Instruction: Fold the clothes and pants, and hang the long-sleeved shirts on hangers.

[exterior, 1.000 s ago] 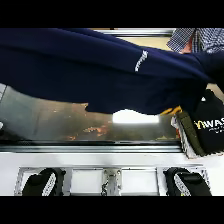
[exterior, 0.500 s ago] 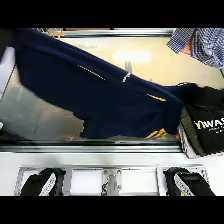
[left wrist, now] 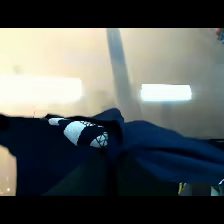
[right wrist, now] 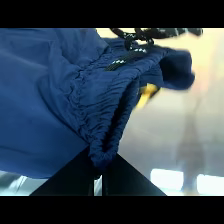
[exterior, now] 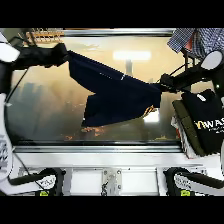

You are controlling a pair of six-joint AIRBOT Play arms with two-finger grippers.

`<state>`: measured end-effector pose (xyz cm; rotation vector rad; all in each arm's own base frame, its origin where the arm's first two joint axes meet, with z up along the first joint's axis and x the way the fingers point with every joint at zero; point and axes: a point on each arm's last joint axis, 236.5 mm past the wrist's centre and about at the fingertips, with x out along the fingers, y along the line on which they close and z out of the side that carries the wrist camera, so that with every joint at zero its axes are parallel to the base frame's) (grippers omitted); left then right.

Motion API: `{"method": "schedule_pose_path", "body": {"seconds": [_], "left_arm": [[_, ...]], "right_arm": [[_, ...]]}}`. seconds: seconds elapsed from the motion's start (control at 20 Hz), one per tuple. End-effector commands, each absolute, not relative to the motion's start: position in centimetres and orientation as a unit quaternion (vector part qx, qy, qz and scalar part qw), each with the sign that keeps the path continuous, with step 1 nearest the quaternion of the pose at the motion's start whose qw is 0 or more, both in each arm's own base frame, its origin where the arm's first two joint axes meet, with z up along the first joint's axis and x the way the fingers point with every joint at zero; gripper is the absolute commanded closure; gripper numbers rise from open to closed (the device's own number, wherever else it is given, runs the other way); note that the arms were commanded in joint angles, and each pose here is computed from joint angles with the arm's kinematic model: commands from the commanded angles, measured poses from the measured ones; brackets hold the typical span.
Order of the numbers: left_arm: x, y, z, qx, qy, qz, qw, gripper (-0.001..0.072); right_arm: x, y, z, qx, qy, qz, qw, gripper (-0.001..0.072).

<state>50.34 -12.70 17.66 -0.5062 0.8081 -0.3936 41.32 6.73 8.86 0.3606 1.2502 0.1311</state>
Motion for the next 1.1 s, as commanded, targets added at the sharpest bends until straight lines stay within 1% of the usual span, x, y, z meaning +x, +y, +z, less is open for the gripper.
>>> {"method": "schedule_pose_path", "body": {"seconds": [0.0,0.1,0.25,0.45,0.6,0.7,0.8,1.05], "left_arm": [[51.4,-13.6,12.8,-0.245,0.447,-0.194,0.838,0.0703],[49.5,-13.2,10.9,-0.234,0.476,-0.184,0.828,0.0703],[45.2,-11.8,5.5,-0.185,0.521,-0.143,0.821,0.0703],[39.5,-12.5,-2.7,-0.184,0.576,-0.118,0.788,0.0703],[35.8,-14.1,-7.1,-0.169,0.611,-0.119,0.765,0.0703],[34.6,-14.4,-9.0,-0.162,0.613,-0.115,0.764,0.0703],[34.5,-14.0,-10.0,-0.168,0.607,-0.101,0.770,0.0703],[34.5,-13.1,-10.5,-0.178,0.606,-0.088,0.770,0.0703]], "right_arm": [[44.5,5.4,7.8,0.151,0.546,0.042,0.823,0.0685],[44.0,5.0,7.2,0.118,0.557,0.052,0.821,0.0686],[42.5,4.0,4.6,0.094,0.585,0.039,0.805,0.0686],[39.9,3.1,-0.7,0.084,0.625,0.021,0.776,0.0686],[38.8,3.0,-4.5,0.089,0.631,0.012,0.770,0.0686],[37.9,2.9,-6.5,0.092,0.636,0.007,0.766,0.0686],[37.1,2.9,-8.1,0.095,0.638,0.004,0.764,0.0685],[36.8,3.4,-9.5,0.112,0.634,0.004,0.765,0.0682]]}}
